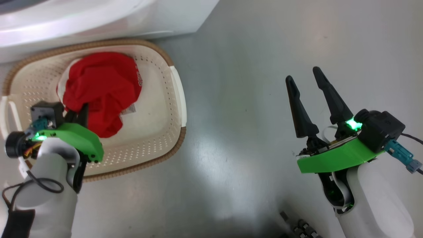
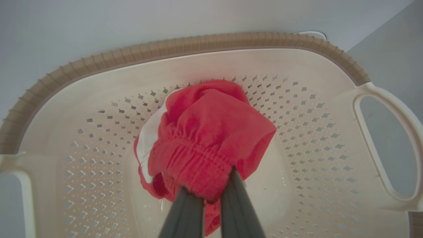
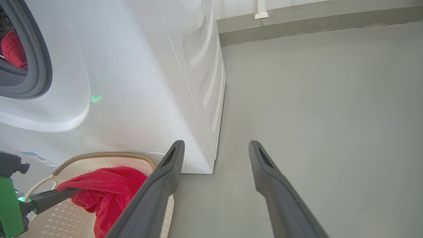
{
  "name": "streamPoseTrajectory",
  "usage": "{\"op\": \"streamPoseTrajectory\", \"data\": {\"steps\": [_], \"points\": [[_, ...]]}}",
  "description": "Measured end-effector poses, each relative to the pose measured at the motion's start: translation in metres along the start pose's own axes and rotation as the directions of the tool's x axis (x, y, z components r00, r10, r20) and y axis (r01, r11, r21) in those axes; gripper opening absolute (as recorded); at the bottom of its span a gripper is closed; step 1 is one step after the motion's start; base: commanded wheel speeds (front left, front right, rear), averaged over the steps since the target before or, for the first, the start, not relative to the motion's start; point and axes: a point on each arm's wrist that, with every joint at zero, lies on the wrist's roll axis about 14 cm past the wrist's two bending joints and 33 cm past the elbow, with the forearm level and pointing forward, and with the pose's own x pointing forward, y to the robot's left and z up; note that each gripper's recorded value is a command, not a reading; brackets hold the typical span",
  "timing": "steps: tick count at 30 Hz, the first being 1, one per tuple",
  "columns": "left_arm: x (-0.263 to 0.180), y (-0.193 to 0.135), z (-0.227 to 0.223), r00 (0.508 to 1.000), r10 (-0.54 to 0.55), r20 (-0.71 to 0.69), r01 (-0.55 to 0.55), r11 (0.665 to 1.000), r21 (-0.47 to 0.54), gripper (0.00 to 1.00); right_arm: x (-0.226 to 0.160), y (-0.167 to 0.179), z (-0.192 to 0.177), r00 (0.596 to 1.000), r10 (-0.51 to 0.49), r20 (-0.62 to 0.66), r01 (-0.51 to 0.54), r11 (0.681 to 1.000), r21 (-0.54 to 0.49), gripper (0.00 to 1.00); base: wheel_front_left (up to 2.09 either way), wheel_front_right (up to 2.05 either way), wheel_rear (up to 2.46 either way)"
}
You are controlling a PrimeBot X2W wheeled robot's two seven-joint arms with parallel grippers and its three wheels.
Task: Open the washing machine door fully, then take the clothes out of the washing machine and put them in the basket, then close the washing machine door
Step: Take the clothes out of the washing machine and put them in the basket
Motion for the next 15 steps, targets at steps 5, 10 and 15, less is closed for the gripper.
{"op": "streamPoseTrajectory", "data": {"steps": [5,10,15], "points": [[0.02,-0.002,-0.024,0.997,-0.022,-0.07,0.022,1.0,0.004,0.0,0.009,-0.004,-0.016,1.0,0.0,-0.031,0.0,1.0,0.0,1.0,0.0,0.0,0.0],[0.027,0.001,-0.036,0.994,-0.016,-0.108,0.014,1.0,-0.014,0.0,0.011,-0.006,-0.023,0.999,-0.002,-0.046,0.002,1.0,-0.001,1.0,0.0,0.0,0.0],[0.033,0.002,-0.044,0.991,-0.01,-0.131,0.005,0.999,-0.041,0.0,0.012,-0.008,-0.029,0.998,-0.005,-0.059,0.004,1.0,-0.003,1.0,0.0,0.0,0.0]]}}
